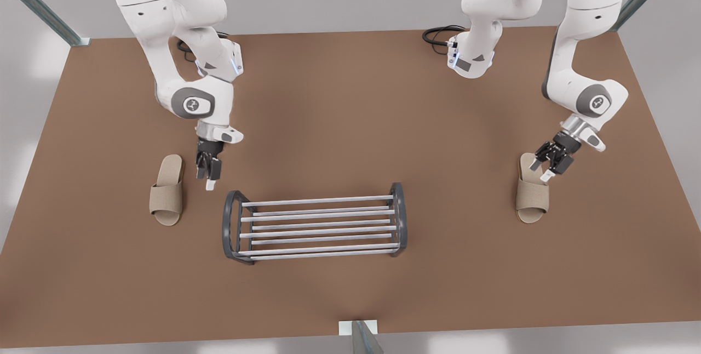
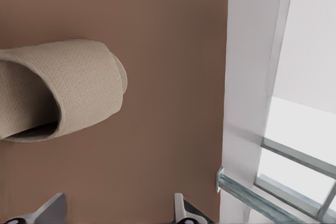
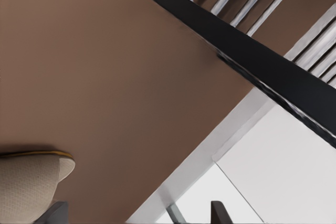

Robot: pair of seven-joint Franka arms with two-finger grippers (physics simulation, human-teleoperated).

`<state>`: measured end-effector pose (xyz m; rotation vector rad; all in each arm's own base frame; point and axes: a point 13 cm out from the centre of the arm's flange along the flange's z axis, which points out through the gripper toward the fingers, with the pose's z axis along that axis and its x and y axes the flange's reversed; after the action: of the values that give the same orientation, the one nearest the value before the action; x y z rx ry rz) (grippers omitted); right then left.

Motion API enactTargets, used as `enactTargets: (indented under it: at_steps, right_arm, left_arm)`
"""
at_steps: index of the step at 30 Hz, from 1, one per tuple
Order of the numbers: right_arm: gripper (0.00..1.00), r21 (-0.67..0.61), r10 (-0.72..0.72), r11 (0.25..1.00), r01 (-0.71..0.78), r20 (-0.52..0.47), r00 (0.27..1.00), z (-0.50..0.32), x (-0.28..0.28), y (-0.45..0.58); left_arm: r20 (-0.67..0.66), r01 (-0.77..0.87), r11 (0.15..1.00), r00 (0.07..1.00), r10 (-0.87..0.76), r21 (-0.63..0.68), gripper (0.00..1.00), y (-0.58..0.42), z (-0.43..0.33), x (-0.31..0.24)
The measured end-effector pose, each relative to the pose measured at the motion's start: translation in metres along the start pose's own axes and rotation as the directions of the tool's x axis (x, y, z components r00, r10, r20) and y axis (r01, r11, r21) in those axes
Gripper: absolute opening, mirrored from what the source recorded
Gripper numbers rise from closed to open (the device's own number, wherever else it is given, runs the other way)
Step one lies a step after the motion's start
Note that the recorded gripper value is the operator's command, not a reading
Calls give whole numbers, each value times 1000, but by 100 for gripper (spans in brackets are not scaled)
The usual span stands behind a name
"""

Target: Place the right shoe on the shoe rack with the right arm, and place the left shoe on the shoe rack with the left arm

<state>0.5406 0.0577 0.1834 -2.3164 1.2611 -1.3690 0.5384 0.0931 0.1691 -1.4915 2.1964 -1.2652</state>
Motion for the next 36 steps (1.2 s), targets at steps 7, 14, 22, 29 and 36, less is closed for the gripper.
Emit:
enactTargets:
  at_steps: [7, 14, 22, 29, 36]
  right_arm:
    - [100, -249, 320, 891, -380, -249, 914, 25, 163, 249]
    - [100, -112, 398, 907, -405, -81, 914, 49, 71, 153]
    - [100, -102, 556, 820, -564, -97, 826, 54, 66, 164]
    - [100, -62, 566, 819, -570, -67, 821, 66, 66, 167]
    - [100, -23, 571, 819, -573, -44, 819, 81, 61, 171]
  left_arm:
    - [79, -89, 994, 993, 83, 65, 100, 42, -19, -20]
    - [167, -153, 977, 978, 128, 148, 100, 47, -11, -32]
    - [202, -253, 959, 953, 225, 130, 100, 64, 7, -47]
    - [212, -338, 934, 927, 310, 115, 100, 65, 14, -53]
    - [204, -412, 904, 900, 385, 110, 100, 54, 34, -53]
